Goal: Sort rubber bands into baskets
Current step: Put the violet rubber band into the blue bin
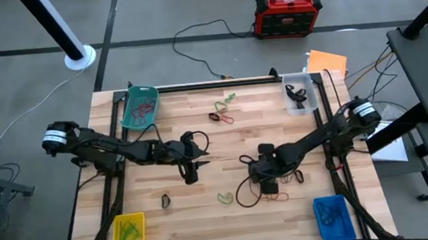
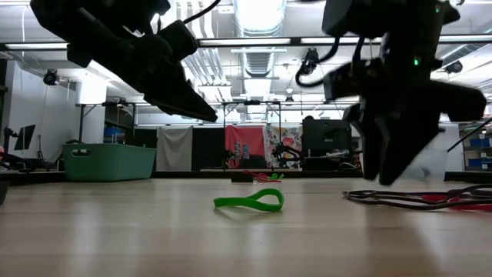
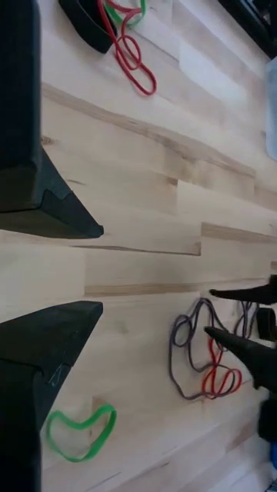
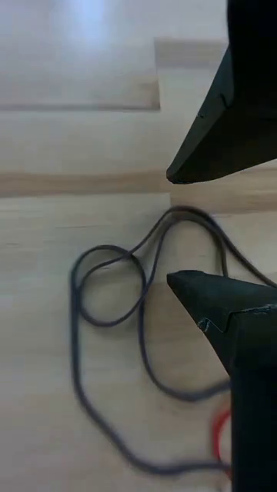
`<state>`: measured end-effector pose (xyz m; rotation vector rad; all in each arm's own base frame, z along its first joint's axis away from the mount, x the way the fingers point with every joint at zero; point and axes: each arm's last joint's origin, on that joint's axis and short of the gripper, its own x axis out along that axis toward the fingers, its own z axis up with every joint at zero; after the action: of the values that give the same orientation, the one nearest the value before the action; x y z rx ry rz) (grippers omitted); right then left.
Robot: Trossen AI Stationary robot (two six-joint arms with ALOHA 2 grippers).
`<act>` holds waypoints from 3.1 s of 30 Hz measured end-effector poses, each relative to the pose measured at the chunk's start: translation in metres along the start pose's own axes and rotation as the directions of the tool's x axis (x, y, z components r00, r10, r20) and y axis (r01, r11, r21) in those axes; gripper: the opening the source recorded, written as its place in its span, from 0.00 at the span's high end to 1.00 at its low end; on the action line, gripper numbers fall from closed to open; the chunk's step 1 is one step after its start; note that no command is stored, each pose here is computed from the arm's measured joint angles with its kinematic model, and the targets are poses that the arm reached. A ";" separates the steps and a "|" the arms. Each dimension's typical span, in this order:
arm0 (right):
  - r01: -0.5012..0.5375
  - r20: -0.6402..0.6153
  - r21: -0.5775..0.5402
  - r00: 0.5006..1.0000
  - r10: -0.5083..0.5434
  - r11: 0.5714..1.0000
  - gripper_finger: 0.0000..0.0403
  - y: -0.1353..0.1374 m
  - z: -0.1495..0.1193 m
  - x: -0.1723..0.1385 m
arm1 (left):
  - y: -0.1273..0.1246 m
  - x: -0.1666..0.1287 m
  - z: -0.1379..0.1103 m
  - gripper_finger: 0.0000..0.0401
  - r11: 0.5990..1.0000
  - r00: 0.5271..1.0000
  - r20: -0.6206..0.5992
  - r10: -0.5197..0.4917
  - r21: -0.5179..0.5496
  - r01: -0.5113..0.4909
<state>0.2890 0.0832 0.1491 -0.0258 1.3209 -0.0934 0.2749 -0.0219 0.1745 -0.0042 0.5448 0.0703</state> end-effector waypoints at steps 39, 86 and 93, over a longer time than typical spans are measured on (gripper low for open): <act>0.006 0.480 -0.068 0.877 0.028 0.998 0.98 -0.006 -0.002 -0.014 | -0.002 -0.001 0.012 0.68 1.000 0.993 0.120 -0.011 0.003 0.011; -0.367 -0.017 0.646 0.870 0.493 0.670 0.98 0.079 -0.083 -0.196 | -0.004 0.008 0.028 0.68 0.998 0.972 0.236 -0.015 0.058 0.002; -0.200 -0.192 0.734 0.855 0.481 0.648 0.98 0.102 -0.113 -0.181 | -0.005 0.007 0.038 0.68 0.997 0.964 0.264 -0.016 0.081 -0.005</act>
<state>0.1413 0.2035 0.2884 0.9497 1.5765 -0.2737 0.3012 -0.0254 0.2036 0.0823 0.2796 0.0422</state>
